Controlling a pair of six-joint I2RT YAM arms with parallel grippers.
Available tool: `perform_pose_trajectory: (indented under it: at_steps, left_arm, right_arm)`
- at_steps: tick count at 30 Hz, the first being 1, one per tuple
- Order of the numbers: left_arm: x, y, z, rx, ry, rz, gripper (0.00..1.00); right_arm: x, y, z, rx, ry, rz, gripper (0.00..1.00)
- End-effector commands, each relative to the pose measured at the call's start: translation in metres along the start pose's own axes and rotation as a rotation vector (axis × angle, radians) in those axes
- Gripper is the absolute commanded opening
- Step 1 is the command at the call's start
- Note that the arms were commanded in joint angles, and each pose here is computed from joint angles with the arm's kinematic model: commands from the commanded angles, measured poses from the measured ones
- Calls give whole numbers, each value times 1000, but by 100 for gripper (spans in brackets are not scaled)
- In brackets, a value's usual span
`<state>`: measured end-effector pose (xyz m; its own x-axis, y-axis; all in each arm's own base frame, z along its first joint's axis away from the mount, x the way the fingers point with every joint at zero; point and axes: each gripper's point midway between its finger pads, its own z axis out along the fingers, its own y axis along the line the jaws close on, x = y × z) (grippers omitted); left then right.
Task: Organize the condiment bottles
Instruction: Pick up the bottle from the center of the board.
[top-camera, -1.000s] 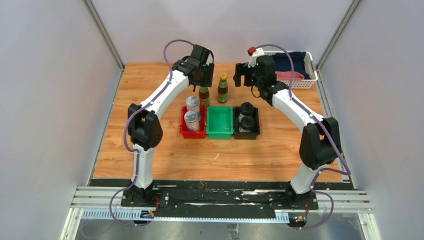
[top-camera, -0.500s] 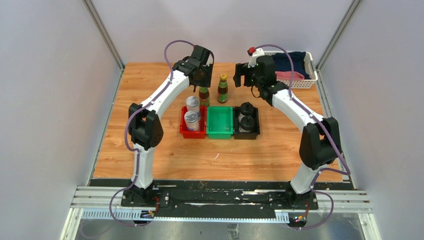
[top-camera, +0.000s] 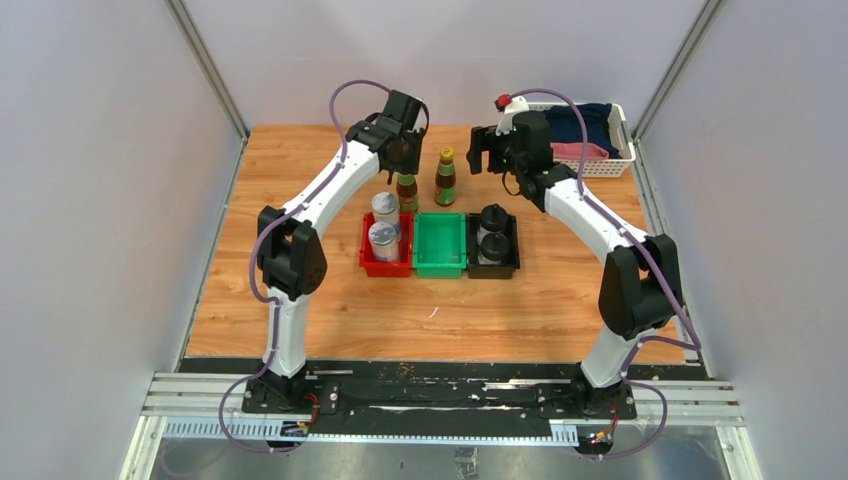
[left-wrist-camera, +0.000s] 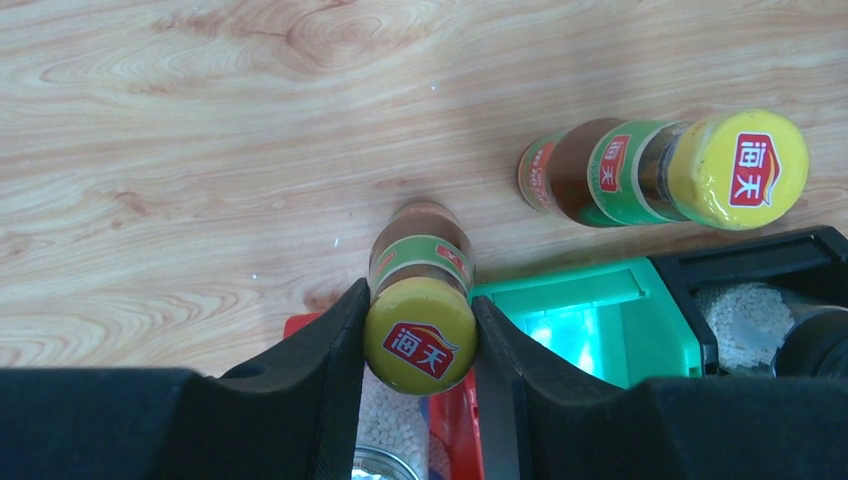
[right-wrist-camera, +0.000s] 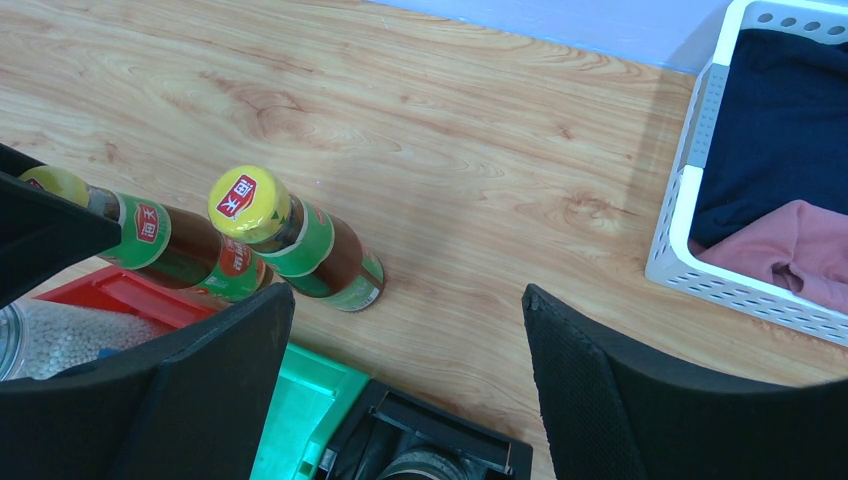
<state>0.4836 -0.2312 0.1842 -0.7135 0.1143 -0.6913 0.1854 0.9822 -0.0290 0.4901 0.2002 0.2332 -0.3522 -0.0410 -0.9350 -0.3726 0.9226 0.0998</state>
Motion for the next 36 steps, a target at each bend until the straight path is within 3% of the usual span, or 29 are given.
perform_pose_trajectory:
  at_steps: [1,5,22,36]
  left_arm:
    - [-1,-3,5,5,-5,20,25]
    - [2,-4,9,8,5,22,1]
    - [-1,-1,6,-10,-5,-3,0]
    - [-36,-7,-18,28,-97,-9,0]
  right_arm:
    - [-13,-7,-6,16,-36,11,88]
    - [-14,-7,-7,16,-36,10,88]
    - [-12,-7,-7,16,-33,16,88]
    - [-10,-6,-7,12,-30,18,88]
